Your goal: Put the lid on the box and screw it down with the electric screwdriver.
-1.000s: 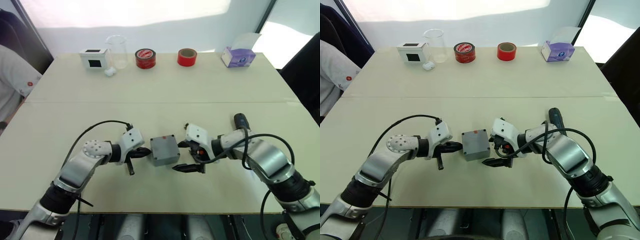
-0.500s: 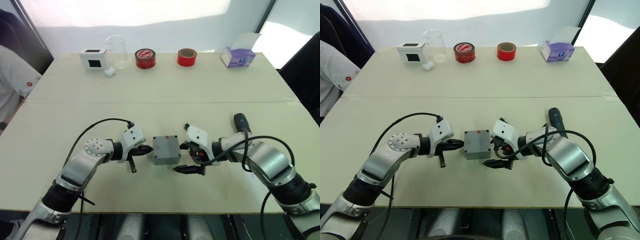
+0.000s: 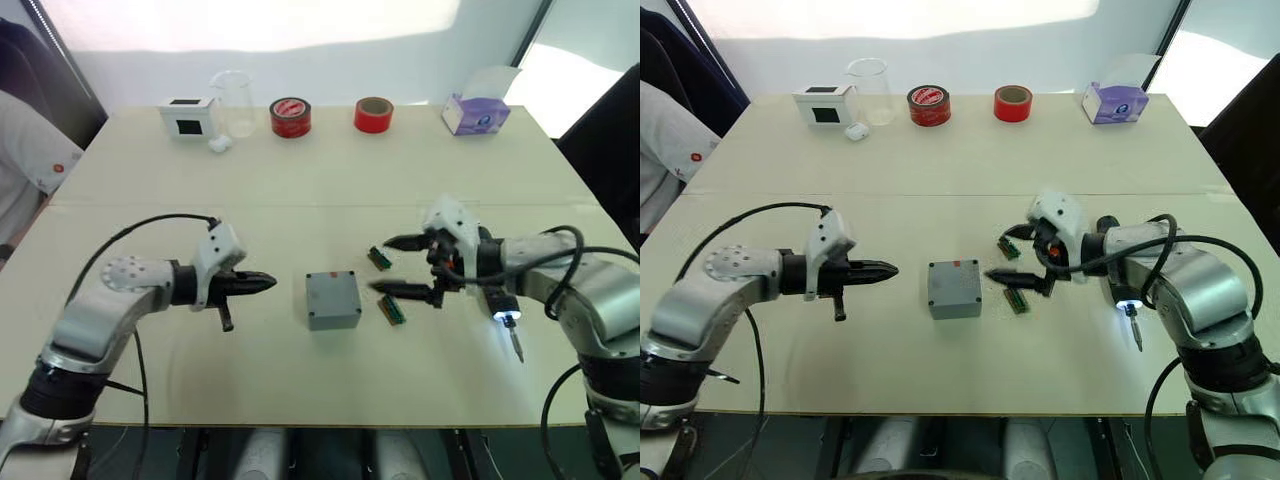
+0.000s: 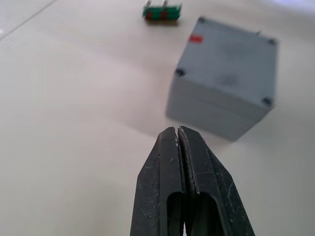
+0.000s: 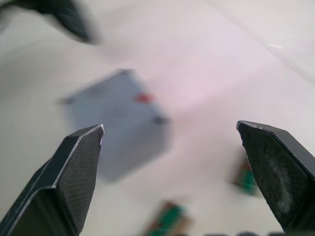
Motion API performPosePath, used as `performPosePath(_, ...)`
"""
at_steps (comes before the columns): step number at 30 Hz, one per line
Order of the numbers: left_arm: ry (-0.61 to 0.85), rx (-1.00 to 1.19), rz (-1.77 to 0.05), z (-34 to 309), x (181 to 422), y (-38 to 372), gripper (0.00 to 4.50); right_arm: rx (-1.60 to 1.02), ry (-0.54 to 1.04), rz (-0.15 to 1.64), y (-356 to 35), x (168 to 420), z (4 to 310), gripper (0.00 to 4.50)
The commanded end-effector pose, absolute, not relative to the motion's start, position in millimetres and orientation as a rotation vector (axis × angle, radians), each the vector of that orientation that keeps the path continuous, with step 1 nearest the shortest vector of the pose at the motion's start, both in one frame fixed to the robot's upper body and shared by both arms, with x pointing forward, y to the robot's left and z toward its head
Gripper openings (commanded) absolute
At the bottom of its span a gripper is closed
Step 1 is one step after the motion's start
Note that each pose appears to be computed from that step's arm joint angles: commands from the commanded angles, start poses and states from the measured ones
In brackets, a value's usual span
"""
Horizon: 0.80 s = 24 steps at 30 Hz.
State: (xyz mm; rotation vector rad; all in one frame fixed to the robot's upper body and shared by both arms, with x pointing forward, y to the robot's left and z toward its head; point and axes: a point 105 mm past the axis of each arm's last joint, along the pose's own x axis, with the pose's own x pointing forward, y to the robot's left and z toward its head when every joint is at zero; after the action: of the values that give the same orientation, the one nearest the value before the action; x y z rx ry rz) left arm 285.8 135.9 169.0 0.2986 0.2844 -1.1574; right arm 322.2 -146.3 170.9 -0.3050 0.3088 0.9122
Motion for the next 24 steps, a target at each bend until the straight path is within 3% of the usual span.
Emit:
performPosePath(1, 0.231, 0.309, -1.209, 186.8, 279.2, 128.4, 0.0, -0.318, 0.254, 0.875, -147.8, 337.0, 161.5, 4.44)
performPosePath(2, 0.233, 0.319, -1.217, 186.9, 278.2, 127.0, 0.0, -0.309, 0.255, 0.867, -147.7, 340.0, 156.9, 4.44)
performPosePath(5, 0.229, 0.335, -1.232, 188.8, 277.1, 121.7, 0.0, -0.308, 0.261, 0.848, -148.1, 348.2, 143.9, 3.83)
performPosePath(11, 0.229, 0.336, -1.247, 189.3, 272.6, 117.8, 0.0, -0.296, 0.254, 0.834, -148.5, 353.3, 138.8, 1.85)
performPosePath(24, 0.24, 0.345, -1.239, 182.8, 275.5, 117.7, 0.0, -0.267, 0.259, 0.811, -147.2, 360.0, 132.4, 1.85)
